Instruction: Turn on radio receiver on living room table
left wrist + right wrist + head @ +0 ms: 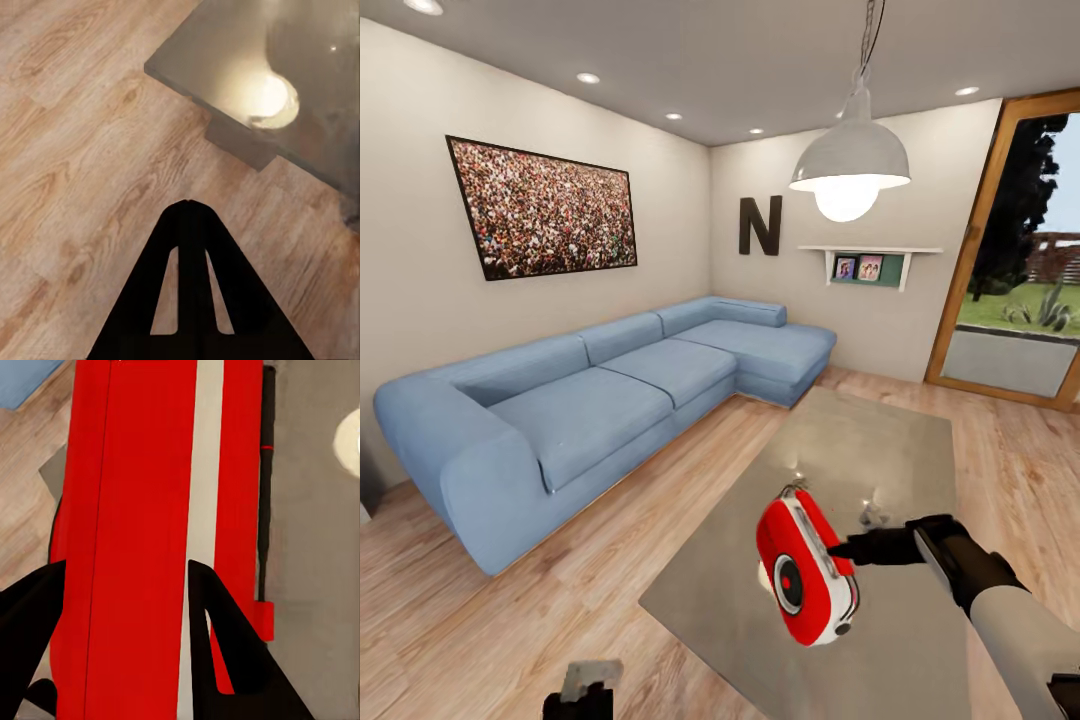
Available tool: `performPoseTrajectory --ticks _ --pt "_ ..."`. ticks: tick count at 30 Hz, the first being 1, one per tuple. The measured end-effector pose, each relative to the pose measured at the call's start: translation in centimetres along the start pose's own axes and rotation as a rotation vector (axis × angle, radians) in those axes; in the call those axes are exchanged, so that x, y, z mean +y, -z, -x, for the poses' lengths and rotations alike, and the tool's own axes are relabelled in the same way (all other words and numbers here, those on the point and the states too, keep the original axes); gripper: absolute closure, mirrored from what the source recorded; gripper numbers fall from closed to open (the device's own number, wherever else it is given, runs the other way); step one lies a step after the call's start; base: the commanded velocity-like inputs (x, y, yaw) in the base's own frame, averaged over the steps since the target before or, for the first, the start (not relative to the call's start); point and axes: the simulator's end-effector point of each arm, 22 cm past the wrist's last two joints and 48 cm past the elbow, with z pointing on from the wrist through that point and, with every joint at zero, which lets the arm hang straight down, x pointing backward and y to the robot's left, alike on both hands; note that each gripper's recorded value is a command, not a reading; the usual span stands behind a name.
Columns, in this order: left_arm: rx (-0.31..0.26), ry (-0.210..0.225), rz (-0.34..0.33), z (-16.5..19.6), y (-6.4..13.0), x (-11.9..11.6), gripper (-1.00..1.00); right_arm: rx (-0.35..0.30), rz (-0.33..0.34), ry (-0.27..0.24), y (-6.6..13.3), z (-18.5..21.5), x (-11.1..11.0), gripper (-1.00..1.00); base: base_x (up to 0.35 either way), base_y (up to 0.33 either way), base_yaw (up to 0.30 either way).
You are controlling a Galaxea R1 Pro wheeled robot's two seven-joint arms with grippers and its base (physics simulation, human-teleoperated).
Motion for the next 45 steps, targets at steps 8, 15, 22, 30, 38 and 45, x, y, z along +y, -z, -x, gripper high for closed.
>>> performPoseTrajectory --ticks 8,15,22,30,38,45 --pt "-0.07 -0.101 -0.275 5.3 2.5 -11.8 1.0 0.058 0.168 0.081 -0.3 -1.7 4.0 1.0 0.0 0.0 0.0" --pt "-0.123 -0.129 -0.423 7.8 4.3 -20.1 1.0 0.064 0.208 0.09 -0.4 -2.4 4.7 1.0 0.0 0.0 0.0" --pt "-0.111 -0.321 -0.489 6.3 5.2 -23.3 1.0 0.059 0.22 0.099 -0.8 -2.8 5.0 1.0 0.0 0.0 0.0" --pt "-0.097 -0.366 -0.627 5.6 6.7 -26.0 1.0 0.067 0.24 0.092 -1.3 -3.2 5.8 1.0 0.0 0.0 0.0" --pt "-0.114 -0.371 -0.634 6.5 6.8 -26.2 1.0 0.085 0.315 0.081 -1.8 -4.0 8.2 1.0 0.0 0.0 0.0" --pt "-0.127 -0.376 -0.632 7.1 6.8 -26.2 1.0 0.098 0.335 0.072 -2.4 -4.6 9.2 1.0 0.0 0.0 0.0"
